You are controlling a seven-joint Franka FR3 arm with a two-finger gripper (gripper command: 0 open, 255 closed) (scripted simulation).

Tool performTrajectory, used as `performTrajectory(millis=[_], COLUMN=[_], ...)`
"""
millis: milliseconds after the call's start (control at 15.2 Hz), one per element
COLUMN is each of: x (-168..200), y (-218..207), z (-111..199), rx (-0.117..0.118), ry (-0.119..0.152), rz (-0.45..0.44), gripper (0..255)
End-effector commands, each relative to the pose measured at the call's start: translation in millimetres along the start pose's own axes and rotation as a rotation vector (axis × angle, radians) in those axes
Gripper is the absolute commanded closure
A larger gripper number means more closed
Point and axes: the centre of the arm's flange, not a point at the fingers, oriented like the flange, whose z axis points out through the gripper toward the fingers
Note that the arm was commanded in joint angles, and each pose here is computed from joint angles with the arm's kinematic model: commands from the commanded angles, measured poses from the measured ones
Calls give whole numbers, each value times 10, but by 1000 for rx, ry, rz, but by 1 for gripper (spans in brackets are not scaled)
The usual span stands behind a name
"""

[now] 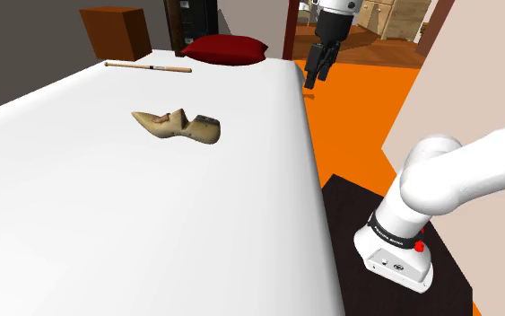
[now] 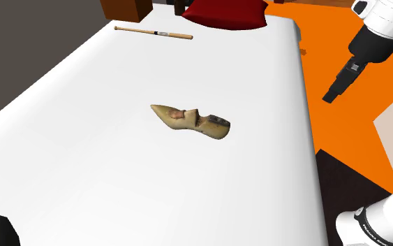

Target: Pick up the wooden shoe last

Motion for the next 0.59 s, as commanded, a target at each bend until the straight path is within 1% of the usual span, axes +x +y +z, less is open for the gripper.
performTrajectory(millis=[0, 528], x=[0, 852], y=[0, -384], z=[0, 342], rx=[0, 88], ry=[0, 6], rz=[0, -107], gripper=[0, 0])
